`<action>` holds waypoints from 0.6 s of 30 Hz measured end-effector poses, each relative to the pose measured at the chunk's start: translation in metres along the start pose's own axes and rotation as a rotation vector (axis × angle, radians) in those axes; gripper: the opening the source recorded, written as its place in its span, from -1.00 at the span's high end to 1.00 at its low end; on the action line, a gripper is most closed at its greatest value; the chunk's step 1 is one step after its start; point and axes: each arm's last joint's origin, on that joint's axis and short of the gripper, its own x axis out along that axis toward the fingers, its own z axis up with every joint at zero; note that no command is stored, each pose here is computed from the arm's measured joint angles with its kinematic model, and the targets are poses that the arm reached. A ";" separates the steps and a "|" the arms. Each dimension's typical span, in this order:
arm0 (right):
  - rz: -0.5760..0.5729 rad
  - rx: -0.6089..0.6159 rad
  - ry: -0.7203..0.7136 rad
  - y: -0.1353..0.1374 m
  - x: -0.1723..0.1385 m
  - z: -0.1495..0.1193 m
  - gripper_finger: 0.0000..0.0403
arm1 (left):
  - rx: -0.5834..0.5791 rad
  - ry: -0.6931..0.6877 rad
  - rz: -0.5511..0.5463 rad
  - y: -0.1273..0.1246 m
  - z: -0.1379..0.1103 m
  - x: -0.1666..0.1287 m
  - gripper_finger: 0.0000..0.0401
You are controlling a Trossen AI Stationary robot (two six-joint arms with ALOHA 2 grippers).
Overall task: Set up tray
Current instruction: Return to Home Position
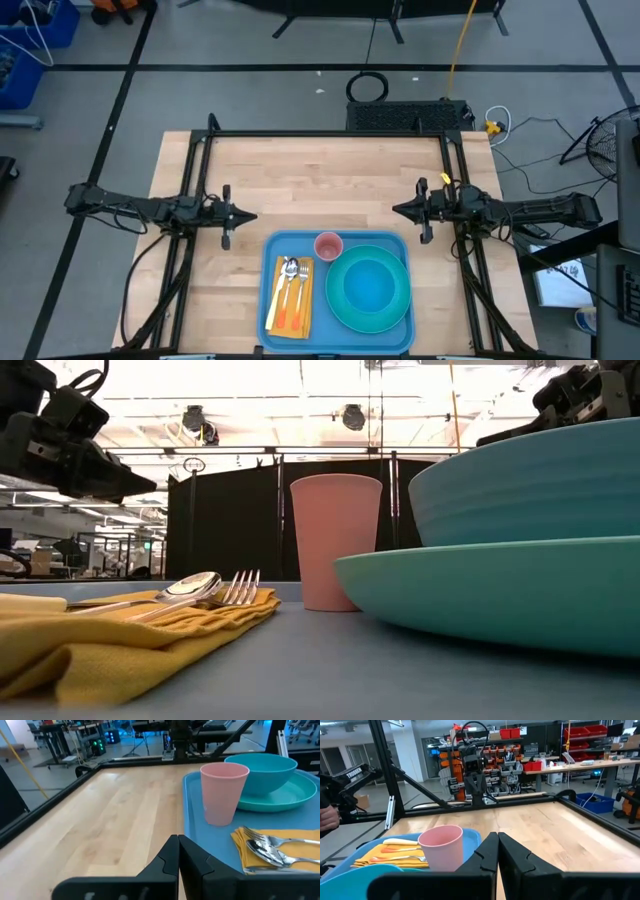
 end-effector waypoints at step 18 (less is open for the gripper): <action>0.001 0.012 -0.019 0.000 0.000 0.002 1.00 | -0.080 0.021 -0.001 0.000 -0.002 0.001 0.79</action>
